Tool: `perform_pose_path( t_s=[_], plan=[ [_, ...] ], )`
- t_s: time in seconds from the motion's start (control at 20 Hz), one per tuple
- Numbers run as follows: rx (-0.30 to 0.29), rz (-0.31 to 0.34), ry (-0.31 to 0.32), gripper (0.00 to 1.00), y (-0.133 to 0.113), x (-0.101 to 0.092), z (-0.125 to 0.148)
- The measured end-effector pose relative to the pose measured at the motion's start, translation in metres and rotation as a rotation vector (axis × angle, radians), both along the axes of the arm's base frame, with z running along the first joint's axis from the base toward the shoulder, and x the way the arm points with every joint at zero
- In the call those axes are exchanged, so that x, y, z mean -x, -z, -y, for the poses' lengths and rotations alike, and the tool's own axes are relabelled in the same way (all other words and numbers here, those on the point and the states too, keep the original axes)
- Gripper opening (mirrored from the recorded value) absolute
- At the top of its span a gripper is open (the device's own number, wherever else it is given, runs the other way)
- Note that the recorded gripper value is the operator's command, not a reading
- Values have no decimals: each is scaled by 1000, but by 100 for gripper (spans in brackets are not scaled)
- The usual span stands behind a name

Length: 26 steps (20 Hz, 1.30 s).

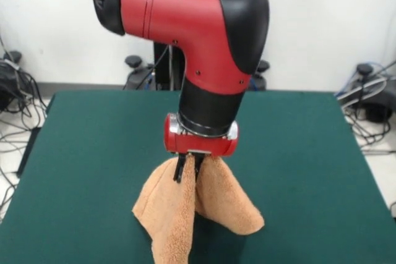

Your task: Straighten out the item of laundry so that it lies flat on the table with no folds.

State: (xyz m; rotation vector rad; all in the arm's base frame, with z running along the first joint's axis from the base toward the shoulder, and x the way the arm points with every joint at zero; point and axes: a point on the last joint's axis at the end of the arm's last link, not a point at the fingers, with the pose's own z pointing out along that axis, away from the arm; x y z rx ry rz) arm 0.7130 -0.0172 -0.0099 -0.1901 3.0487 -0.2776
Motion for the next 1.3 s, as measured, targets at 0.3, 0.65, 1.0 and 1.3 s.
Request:
perform_pose_path(
  t_s=[0.3,0.65,1.0,1.3],
  plan=[
    [-5,-39,19,0,-20,1,1],
    [-8,-67,35,0,-32,4,4],
    [-8,-66,42,0,-33,4,9],
    [-13,-85,47,0,-31,15,10]
  ],
)
